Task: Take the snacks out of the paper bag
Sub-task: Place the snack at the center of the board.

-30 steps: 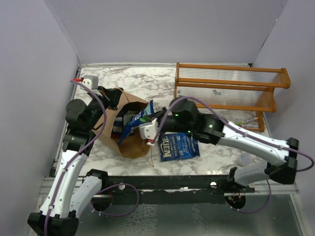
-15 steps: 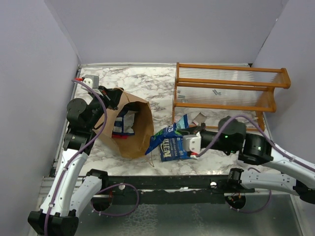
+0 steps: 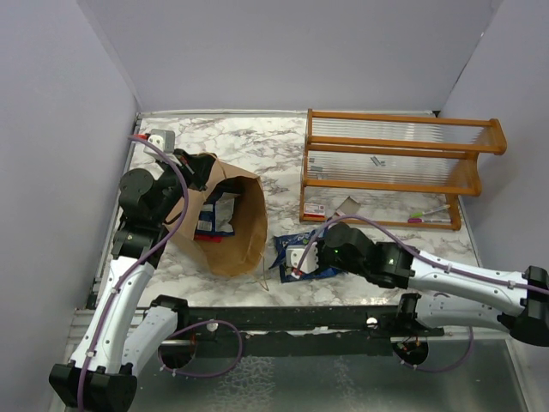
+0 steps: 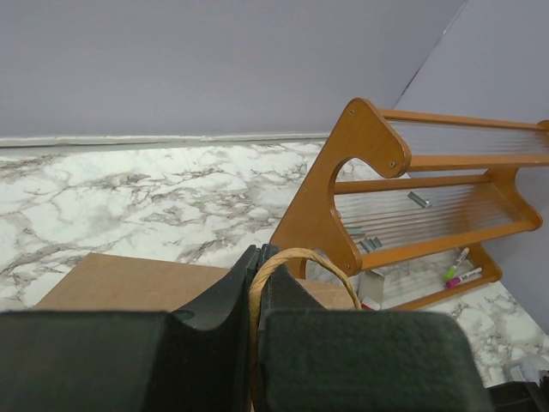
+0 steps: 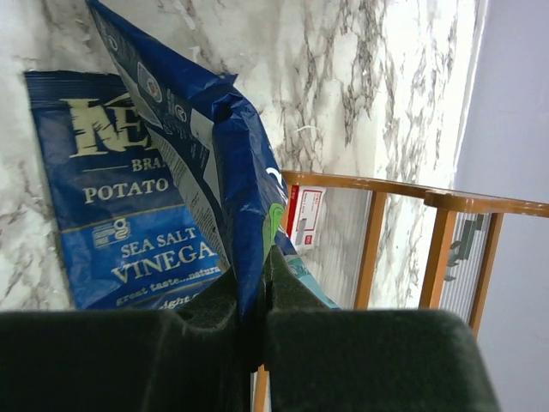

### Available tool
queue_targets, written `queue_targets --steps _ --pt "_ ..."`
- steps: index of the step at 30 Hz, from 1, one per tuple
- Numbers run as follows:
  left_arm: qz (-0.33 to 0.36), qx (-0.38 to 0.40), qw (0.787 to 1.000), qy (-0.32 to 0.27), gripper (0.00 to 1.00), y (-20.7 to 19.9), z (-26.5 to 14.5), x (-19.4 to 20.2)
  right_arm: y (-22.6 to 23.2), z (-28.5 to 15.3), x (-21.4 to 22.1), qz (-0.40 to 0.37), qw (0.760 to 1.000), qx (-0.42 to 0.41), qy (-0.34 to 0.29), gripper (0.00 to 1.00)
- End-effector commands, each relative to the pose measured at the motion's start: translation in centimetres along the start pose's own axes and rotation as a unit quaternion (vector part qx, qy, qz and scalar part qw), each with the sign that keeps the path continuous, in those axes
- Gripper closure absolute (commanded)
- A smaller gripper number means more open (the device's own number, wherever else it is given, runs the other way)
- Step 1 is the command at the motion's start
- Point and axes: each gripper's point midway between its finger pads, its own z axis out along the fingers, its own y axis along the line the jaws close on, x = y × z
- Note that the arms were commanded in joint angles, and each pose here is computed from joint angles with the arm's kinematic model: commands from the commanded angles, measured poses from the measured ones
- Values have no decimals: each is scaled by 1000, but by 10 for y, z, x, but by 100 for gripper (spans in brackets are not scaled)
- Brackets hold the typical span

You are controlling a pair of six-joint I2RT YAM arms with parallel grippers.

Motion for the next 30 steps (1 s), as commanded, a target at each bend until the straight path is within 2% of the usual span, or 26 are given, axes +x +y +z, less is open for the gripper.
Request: queue_targets --steps 1,7,13,19,23,26,30 --pt "8 3 1000 -17 100 -4 0 -14 -36 11 -10 -4 997 82 -13 99" --pt "16 5 1000 -18 100 -6 -2 -16 -65 15 -2 -14 991 124 -44 99" --pt "24 6 999 -21 100 -7 -4 -19 -17 39 31 -69 997 31 -1 99" --pt "25 8 999 -19 100 -9 -5 -16 0 29 35 -78 997 15 -18 99" --pt "23 8 1000 -19 100 -10 -5 -15 21 25 52 -86 996 -21 8 98" --pt "17 11 1000 -21 100 -11 -6 -14 29 14 63 -87 995 -39 30 82" --pt "12 13 1000 -19 100 -10 -6 -8 45 -4 74 -90 994 -53 33 49"
